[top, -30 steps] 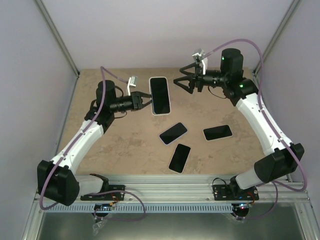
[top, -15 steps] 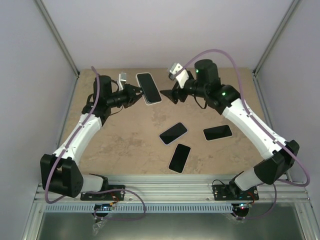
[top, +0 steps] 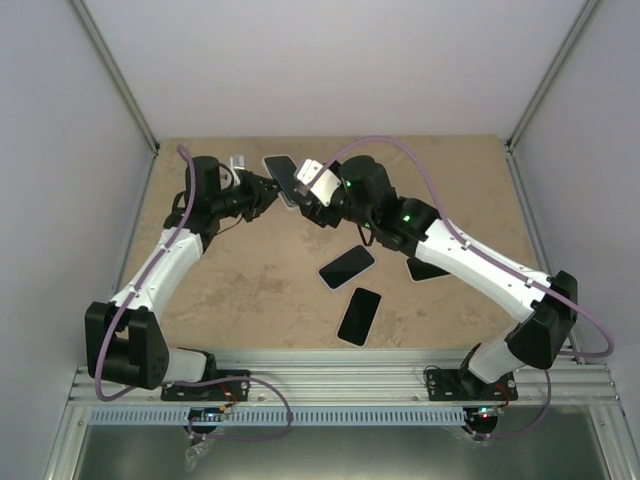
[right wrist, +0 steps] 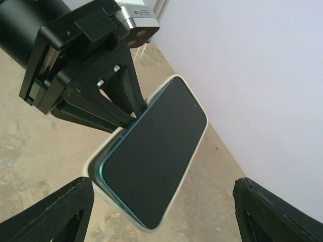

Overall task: Take the phone out of the phone case
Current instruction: Remove the phone case from the phone.

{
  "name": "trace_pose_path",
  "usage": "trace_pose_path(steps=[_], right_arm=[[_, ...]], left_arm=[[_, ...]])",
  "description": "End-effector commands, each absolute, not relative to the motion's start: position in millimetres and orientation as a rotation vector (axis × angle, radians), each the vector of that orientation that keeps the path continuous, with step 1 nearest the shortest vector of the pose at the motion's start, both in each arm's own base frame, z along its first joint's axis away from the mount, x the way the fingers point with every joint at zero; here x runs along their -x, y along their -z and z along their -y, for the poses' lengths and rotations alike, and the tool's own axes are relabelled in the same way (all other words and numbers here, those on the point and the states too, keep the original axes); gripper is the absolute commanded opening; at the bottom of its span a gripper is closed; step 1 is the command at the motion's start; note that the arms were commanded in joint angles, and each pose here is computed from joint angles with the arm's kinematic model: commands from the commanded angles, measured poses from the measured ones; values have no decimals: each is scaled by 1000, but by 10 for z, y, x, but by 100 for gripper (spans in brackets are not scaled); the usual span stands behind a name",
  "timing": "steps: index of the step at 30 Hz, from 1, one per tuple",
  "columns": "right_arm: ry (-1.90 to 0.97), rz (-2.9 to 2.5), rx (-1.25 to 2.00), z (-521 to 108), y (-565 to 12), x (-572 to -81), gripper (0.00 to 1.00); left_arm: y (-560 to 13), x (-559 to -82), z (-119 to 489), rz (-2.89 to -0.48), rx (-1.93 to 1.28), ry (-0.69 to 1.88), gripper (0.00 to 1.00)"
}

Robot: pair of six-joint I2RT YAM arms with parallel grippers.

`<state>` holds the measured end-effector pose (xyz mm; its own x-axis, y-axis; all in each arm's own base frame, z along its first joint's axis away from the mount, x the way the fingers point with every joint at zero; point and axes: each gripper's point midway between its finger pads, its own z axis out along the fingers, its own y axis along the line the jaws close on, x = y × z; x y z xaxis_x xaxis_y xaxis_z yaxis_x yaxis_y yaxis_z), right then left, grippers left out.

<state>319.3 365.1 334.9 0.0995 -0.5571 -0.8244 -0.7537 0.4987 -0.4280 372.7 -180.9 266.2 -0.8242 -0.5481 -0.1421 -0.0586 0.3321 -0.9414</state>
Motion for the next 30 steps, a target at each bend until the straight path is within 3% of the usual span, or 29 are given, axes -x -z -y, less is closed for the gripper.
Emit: trace_pose_path(steps=[1, 23, 30], right_arm=[[-150, -1544, 1155, -3768, -3297, -3197, 75], [113, -1441, 1162, -3893, -2968, -3274, 55], [99, -1429, 1141, -3909, -3009, -3279, 54]], left_arm=[[-2849, -3691, 1822, -2095, 491, 1567, 0], [-2871, -3668, 1858, -2076, 492, 1633, 0], [-2852, -3656, 1853, -2072, 493, 1633, 0]])
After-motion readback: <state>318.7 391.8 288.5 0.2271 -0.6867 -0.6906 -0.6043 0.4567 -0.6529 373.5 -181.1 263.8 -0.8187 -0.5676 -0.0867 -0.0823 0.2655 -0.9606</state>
